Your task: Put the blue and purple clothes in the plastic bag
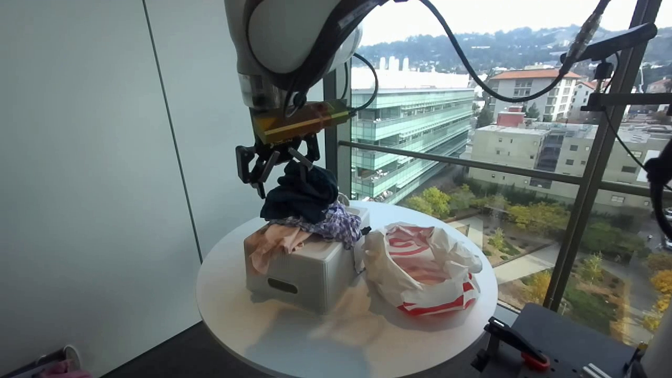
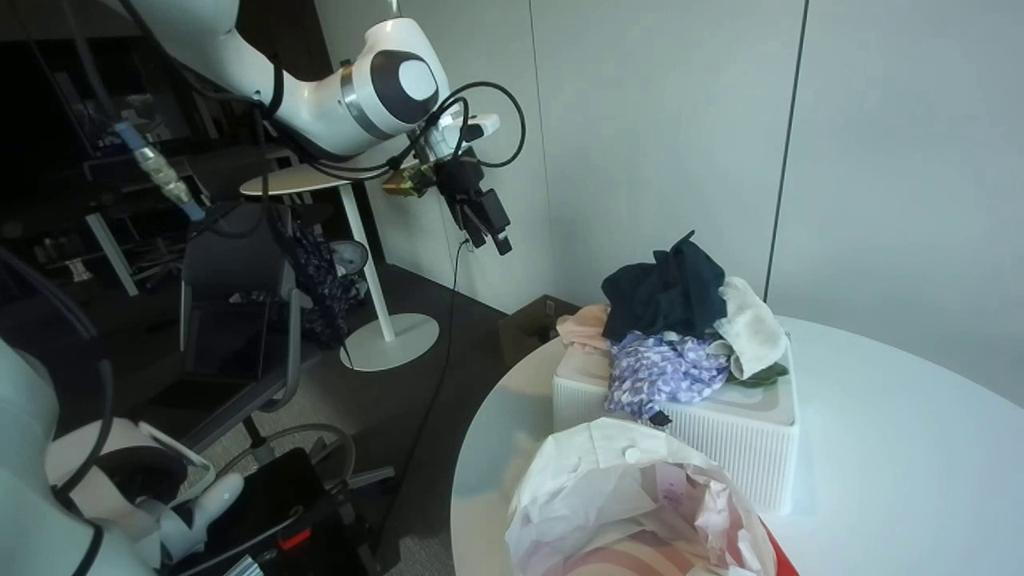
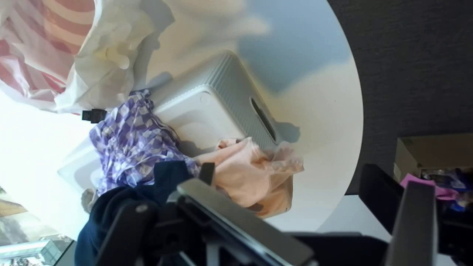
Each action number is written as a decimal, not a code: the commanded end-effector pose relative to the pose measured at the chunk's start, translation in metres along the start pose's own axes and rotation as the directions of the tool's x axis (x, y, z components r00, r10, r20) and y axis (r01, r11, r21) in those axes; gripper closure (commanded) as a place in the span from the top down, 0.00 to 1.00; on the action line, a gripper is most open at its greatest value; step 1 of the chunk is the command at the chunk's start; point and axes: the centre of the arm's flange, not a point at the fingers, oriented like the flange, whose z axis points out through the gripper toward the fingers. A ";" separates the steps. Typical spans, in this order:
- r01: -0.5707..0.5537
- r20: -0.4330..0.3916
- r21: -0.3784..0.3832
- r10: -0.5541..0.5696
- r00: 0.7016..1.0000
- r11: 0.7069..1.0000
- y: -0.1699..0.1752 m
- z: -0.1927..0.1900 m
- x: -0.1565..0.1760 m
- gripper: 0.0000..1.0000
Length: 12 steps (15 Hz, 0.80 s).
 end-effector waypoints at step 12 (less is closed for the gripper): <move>-0.239 -0.232 -0.144 0.202 0.951 0.960 0.071 0.124 0.155 1.00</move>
